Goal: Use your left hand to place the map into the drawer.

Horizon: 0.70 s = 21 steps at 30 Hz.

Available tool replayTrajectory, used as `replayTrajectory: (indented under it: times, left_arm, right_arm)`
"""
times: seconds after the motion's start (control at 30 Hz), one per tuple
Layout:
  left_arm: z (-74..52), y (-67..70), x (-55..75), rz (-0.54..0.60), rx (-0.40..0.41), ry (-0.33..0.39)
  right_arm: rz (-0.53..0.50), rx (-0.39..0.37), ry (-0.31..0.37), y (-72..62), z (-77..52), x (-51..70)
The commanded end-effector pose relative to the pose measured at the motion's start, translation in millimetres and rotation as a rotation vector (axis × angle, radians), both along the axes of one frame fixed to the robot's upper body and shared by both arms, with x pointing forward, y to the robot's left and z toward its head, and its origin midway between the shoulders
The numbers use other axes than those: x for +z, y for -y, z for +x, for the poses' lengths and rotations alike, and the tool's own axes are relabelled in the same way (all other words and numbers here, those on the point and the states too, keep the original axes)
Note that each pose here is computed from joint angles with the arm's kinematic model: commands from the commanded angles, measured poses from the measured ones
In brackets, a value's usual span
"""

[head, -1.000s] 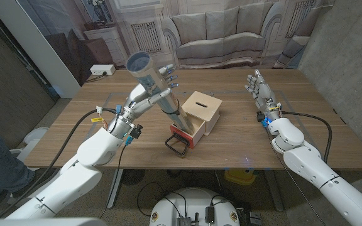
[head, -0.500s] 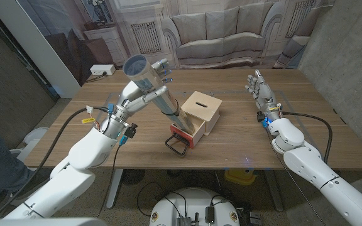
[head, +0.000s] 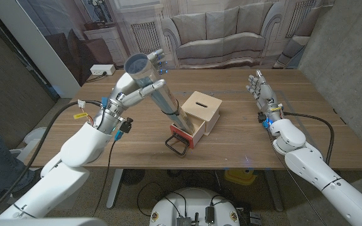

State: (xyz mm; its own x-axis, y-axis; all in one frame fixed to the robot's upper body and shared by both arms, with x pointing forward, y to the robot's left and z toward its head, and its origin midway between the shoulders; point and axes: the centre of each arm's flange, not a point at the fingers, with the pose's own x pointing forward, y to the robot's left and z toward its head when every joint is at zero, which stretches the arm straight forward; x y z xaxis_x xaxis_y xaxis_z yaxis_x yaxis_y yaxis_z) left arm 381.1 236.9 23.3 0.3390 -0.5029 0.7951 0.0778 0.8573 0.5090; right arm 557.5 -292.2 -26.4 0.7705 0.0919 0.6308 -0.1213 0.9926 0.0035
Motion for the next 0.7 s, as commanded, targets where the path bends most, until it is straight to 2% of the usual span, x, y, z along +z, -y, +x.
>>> replayTrajectory:
  times: [0.03, 0.3, 0.7]
  left_arm:
    - [-16.2, -10.4, 9.9, -0.028, 0.051, 0.055]
    - [-26.2, -26.7, 11.3, -0.082, 0.078, 0.083]
    - [-23.9, -38.7, 13.5, -0.123, 0.113, 0.064]
  right_arm:
    - [0.007, 0.000, -0.005, 1.2, -0.7, -3.1]
    - [0.010, -0.003, -0.006, 1.7, -0.6, -5.1]
    - [0.007, 0.000, -0.012, -0.1, 2.5, -4.4]
